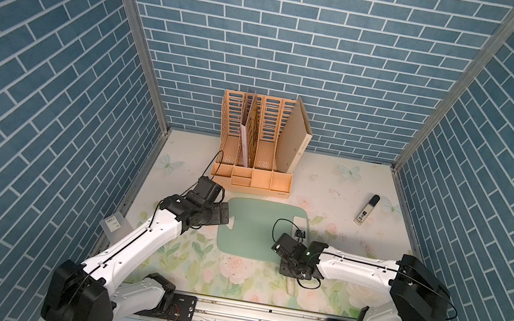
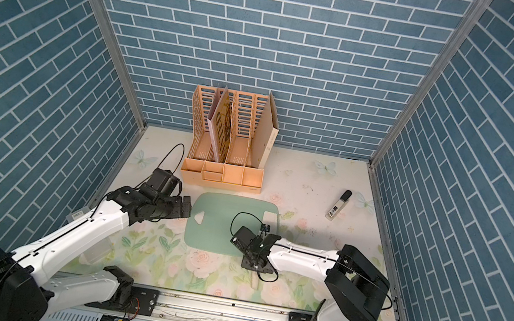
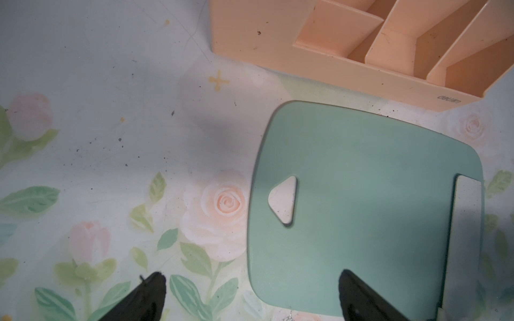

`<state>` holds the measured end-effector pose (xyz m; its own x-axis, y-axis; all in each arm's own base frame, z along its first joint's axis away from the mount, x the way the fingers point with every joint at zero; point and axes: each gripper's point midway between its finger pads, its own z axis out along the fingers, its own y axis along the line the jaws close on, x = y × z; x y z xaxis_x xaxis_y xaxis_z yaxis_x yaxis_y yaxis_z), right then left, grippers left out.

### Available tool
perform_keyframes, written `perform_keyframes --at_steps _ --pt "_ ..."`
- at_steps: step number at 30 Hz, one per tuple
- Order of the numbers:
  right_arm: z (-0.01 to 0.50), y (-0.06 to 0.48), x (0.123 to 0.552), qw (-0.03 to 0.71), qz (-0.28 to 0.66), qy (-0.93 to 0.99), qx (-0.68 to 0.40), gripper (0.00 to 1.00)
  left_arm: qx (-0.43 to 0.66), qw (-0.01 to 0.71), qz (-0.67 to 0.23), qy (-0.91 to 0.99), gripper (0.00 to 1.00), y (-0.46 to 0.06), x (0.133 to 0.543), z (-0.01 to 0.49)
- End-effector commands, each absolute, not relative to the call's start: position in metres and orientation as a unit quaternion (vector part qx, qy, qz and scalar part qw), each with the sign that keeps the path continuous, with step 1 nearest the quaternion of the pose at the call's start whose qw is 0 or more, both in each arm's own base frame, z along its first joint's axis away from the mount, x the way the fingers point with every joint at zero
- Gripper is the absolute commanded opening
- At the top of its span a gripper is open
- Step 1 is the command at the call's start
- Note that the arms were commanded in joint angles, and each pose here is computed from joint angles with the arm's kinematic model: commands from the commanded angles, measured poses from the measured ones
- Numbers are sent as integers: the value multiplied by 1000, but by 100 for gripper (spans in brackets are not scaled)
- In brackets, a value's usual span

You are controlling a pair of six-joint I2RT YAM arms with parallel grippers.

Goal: Align the knife with the edge of the cutting board
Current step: Place the knife at the edge of the cutting board.

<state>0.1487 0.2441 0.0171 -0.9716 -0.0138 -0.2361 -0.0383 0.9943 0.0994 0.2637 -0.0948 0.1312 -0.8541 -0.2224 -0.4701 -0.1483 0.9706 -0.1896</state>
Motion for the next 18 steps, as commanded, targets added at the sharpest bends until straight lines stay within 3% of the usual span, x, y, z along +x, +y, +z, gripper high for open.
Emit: perform_keyframes --at_steps 1,18 --pt "0 210 133 89 -11 996 -7 0 -91 247 -66 963 100 -93 259 128" --pt "2 208 136 95 -9 995 -3 0 -91 248 -66 962 100 -93 259 129"
